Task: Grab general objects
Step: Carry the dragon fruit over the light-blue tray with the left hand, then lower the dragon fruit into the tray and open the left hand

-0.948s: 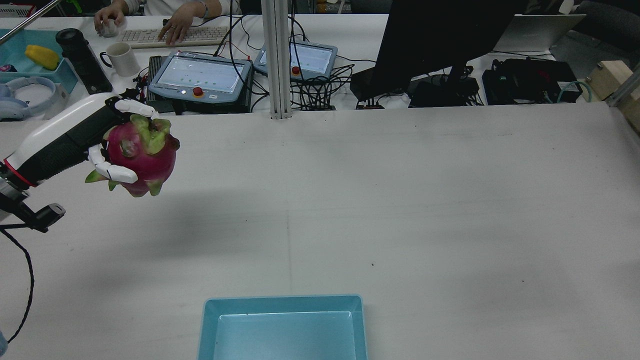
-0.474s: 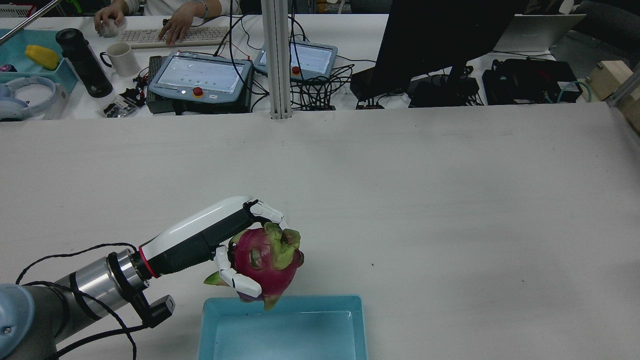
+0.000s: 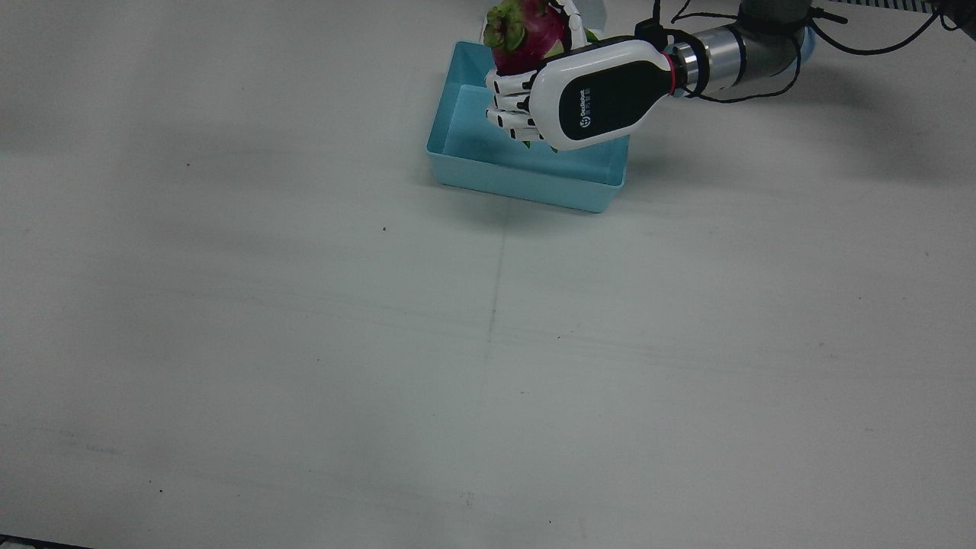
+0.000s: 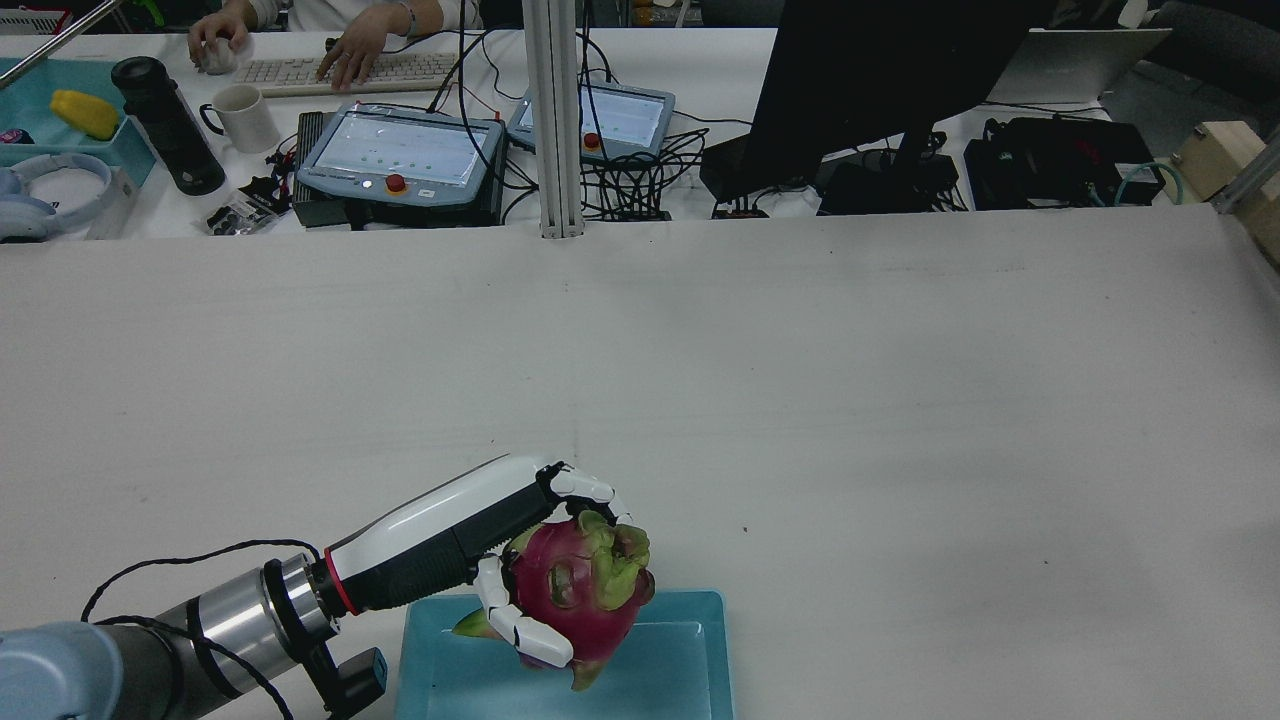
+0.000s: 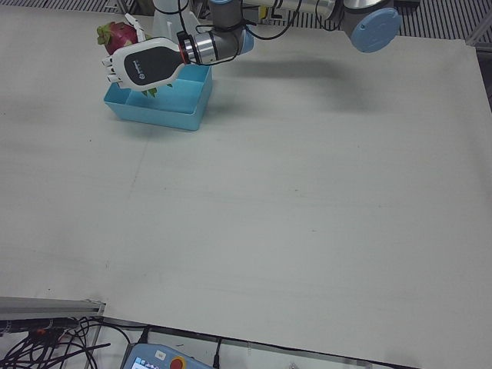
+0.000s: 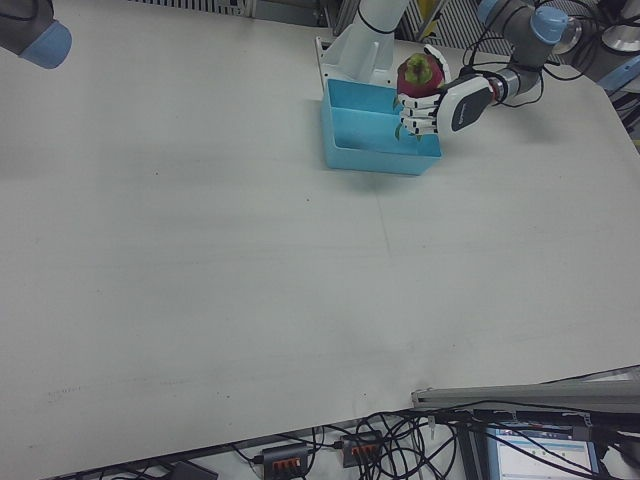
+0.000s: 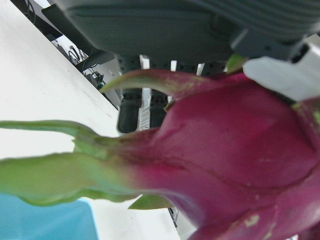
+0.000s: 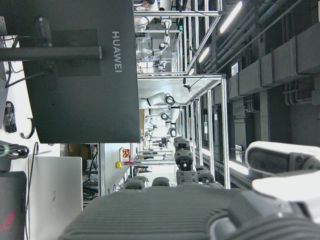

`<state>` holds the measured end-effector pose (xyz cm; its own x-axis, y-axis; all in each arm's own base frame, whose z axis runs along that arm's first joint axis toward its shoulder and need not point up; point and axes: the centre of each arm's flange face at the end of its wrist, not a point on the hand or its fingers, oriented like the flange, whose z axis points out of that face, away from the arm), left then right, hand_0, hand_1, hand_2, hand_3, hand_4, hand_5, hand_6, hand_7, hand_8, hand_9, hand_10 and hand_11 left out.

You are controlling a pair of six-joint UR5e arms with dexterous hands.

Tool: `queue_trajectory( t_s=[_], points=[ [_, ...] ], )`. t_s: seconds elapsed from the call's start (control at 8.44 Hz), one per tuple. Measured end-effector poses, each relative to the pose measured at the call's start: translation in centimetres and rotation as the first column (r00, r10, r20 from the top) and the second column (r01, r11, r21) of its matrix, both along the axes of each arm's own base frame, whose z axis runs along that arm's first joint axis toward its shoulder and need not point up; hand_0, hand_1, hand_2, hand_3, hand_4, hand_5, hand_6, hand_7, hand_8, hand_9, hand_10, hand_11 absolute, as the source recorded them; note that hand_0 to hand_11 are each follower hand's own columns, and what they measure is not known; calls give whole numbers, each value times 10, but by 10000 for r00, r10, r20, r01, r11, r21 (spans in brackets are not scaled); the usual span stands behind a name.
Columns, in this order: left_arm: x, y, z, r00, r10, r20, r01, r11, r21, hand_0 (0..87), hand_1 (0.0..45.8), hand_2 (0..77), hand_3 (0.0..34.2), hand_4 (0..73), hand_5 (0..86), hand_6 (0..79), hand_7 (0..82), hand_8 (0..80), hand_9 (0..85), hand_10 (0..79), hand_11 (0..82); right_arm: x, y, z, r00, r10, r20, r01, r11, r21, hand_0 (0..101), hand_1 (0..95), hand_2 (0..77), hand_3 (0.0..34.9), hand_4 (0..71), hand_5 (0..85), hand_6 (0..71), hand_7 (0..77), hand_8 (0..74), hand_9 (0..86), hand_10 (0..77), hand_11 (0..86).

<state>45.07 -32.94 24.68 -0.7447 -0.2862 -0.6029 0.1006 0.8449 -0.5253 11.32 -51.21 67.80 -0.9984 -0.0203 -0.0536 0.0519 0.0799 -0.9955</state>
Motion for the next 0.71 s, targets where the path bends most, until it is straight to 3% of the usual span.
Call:
queue_trajectory(
  t_s=[0.12, 0.24, 0.36, 0.47, 0.71],
  points=[
    [2, 3, 1, 10000, 54, 79, -54, 10000, -1, 479, 0, 125, 0, 305, 420, 573, 518, 349, 464, 355, 556, 0, 0, 0, 10000, -2, 0, 2, 10000, -3, 0, 65, 747, 0, 0, 0, 0, 0, 0, 5, 0, 5],
    [3, 4, 1, 9999, 92, 127, -92, 10000, -1, 486, 0, 76, 0, 289, 420, 507, 545, 322, 431, 355, 540, 0, 0, 0, 10000, -5, -1, 5, 10000, -8, 0, 65, 747, 0, 0, 0, 0, 0, 0, 5, 0, 5],
    [3, 5, 2, 9998, 123, 186, -123, 9999, -4, 489, 0, 33, 0, 240, 425, 404, 589, 213, 333, 355, 453, 0, 0, 1, 10000, -5, -1, 5, 10000, -12, 0, 60, 747, 0, 0, 0, 0, 0, 0, 5, 0, 5],
    [2, 5, 2, 9996, 153, 249, -153, 9999, 6, 489, 0, 16, 0, 224, 436, 322, 638, 180, 245, 355, 425, 0, 0, 1, 10000, -3, -1, 3, 10000, -14, 0, 60, 747, 0, 0, 0, 0, 0, 0, 5, 0, 5],
    [1, 6, 3, 9992, 200, 356, -201, 9998, 14, 471, 0, 11, 0, 229, 447, 327, 633, 180, 245, 355, 425, 0, 0, 1, 10000, -4, -1, 4, 10000, -16, 0, 60, 747, 0, 0, 0, 0, 0, 0, 5, 0, 5]
  ],
)
